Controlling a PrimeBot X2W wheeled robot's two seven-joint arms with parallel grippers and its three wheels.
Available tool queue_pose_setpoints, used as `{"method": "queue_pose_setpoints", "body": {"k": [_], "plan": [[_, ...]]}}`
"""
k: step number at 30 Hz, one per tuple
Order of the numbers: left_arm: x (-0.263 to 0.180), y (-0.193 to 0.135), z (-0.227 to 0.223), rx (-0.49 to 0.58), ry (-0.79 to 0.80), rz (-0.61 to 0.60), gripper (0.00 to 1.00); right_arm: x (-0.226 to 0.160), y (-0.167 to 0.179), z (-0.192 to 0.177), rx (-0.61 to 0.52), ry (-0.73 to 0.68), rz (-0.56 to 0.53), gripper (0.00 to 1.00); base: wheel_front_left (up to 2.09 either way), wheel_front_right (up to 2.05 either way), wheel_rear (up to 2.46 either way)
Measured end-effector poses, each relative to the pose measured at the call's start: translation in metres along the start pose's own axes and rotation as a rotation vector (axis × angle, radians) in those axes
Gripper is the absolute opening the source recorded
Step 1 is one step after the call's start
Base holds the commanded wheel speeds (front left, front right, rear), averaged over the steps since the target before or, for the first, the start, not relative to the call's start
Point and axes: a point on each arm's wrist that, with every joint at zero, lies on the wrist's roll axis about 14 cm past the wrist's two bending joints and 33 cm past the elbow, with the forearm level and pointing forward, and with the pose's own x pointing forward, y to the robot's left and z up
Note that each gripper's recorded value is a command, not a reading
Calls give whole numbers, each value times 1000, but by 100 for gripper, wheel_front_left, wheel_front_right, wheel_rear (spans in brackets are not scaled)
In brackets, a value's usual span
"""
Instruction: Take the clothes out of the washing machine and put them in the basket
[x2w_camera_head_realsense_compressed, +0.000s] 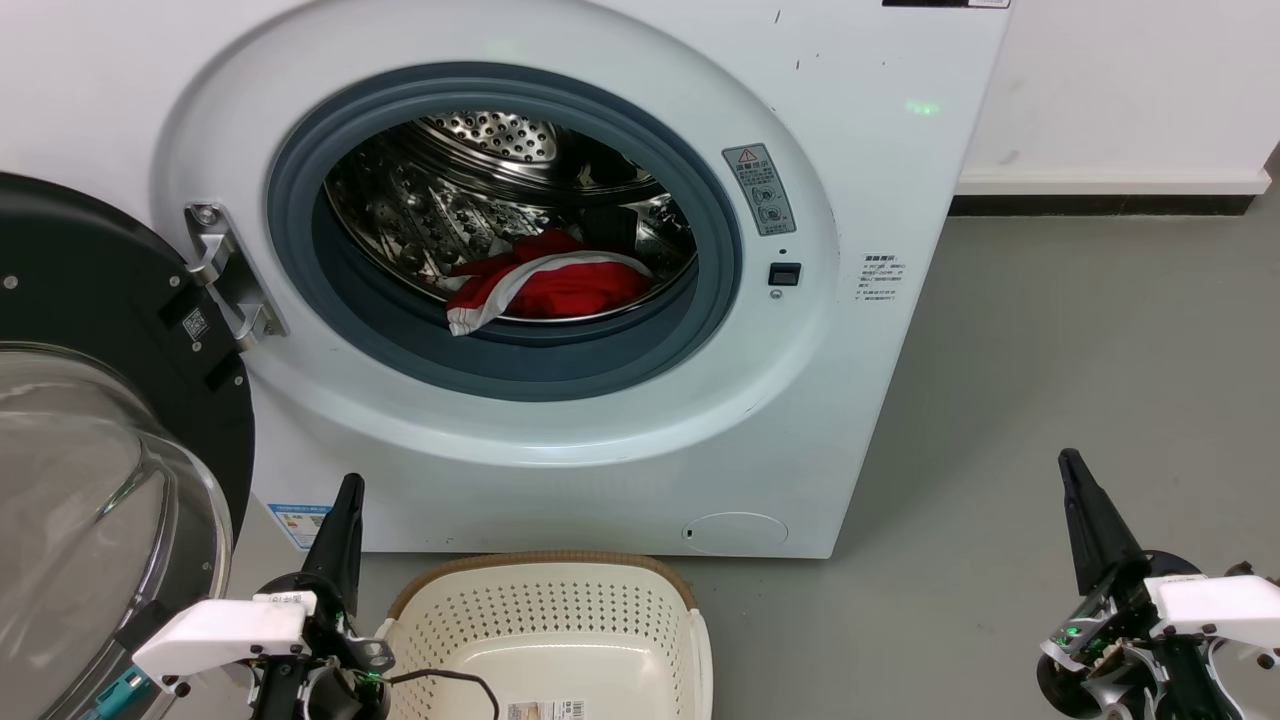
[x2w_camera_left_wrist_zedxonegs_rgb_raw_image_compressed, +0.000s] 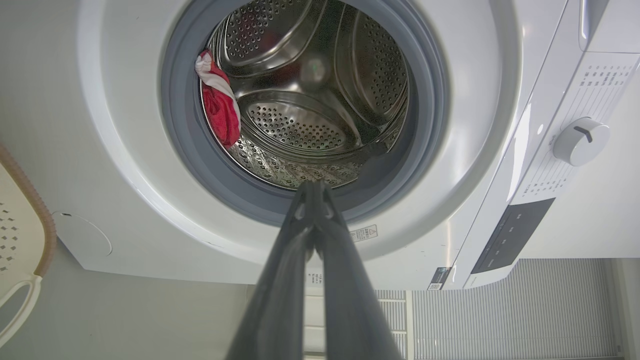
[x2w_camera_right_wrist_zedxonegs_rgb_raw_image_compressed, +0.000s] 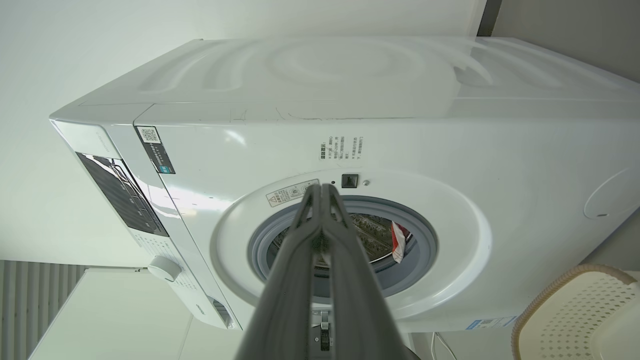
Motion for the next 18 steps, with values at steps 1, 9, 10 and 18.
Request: {"method": "queue_pose_setpoints", "body": {"k": [1,9,10,18], "plan": [[0,0,0,0,0,0,0,0,0,0,0,0,0,0,0,0,0],[0,0,0,0,0,0,0,0,0,0,0,0,0,0,0,0,0],[0,0,0,0,0,0,0,0,0,0,0,0,0,0,0,0,0],[-6,15,-2,-3,1,46,100,-7,-15,1,2,-10,-43,100,0,0,0]]}}
